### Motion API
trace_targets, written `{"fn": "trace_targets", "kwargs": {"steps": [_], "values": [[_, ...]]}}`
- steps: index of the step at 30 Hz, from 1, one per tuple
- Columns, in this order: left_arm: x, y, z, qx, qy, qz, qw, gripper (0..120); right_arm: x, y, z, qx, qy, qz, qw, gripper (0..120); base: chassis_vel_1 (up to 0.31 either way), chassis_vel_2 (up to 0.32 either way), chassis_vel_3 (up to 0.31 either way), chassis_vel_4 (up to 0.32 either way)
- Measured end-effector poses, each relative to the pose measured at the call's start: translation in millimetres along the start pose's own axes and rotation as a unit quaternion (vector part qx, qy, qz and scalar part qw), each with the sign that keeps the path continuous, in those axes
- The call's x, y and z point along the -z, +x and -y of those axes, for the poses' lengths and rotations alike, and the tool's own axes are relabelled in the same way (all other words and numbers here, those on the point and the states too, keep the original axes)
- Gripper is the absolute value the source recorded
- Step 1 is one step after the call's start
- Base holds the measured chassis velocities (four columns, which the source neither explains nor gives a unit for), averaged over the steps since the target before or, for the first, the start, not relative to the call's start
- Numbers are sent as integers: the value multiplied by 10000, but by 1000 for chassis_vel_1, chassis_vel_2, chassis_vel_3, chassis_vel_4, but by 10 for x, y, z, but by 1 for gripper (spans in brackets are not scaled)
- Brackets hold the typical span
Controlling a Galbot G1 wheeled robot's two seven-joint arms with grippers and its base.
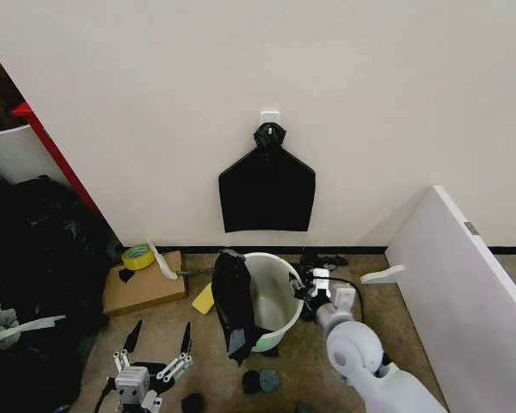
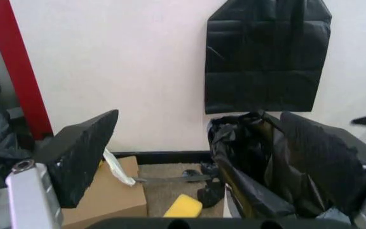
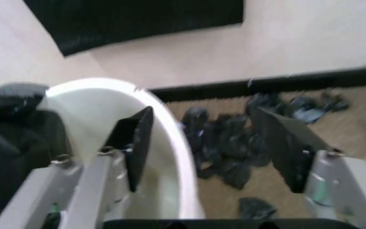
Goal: Place the garbage bag over the trash bin.
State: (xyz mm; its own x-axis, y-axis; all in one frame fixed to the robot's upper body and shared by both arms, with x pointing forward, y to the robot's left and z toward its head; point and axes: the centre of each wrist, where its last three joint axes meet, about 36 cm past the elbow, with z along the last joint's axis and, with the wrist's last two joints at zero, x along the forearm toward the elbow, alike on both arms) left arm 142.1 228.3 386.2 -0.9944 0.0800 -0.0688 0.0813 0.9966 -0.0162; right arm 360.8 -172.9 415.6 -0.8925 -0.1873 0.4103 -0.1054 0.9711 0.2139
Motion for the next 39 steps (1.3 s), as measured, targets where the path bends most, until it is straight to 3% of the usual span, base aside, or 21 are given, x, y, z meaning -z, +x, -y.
{"fn": "trace_targets", "kwargs": {"steps": [10, 15, 22, 35, 39], "values": [[-19, -252, -3, -213, 147, -267, 9993, 100, 149, 522, -52, 194, 202, 403, 9988, 96, 0, 0, 0, 0], [49, -388, -8, -528, 230, -569, 9967, 100, 115, 717, -113, 286, 202, 472, 9983, 100, 0, 0, 0, 0], [15, -499, -15, -444, 388, -905, 9942, 100, 212, 778, -170, 606, 265, 722, 9952, 100, 0, 0, 0, 0], [17, -1251, -213, -315, 355, -1521, 9872, 100, 259, 1022, -63, 212, 209, 948, 9951, 100, 0, 0, 0, 0], [99, -1635, -232, -442, 412, -1881, 9803, 100, 240, 1106, -26, 50, 194, 955, 9952, 100, 0, 0, 0, 0]]}}
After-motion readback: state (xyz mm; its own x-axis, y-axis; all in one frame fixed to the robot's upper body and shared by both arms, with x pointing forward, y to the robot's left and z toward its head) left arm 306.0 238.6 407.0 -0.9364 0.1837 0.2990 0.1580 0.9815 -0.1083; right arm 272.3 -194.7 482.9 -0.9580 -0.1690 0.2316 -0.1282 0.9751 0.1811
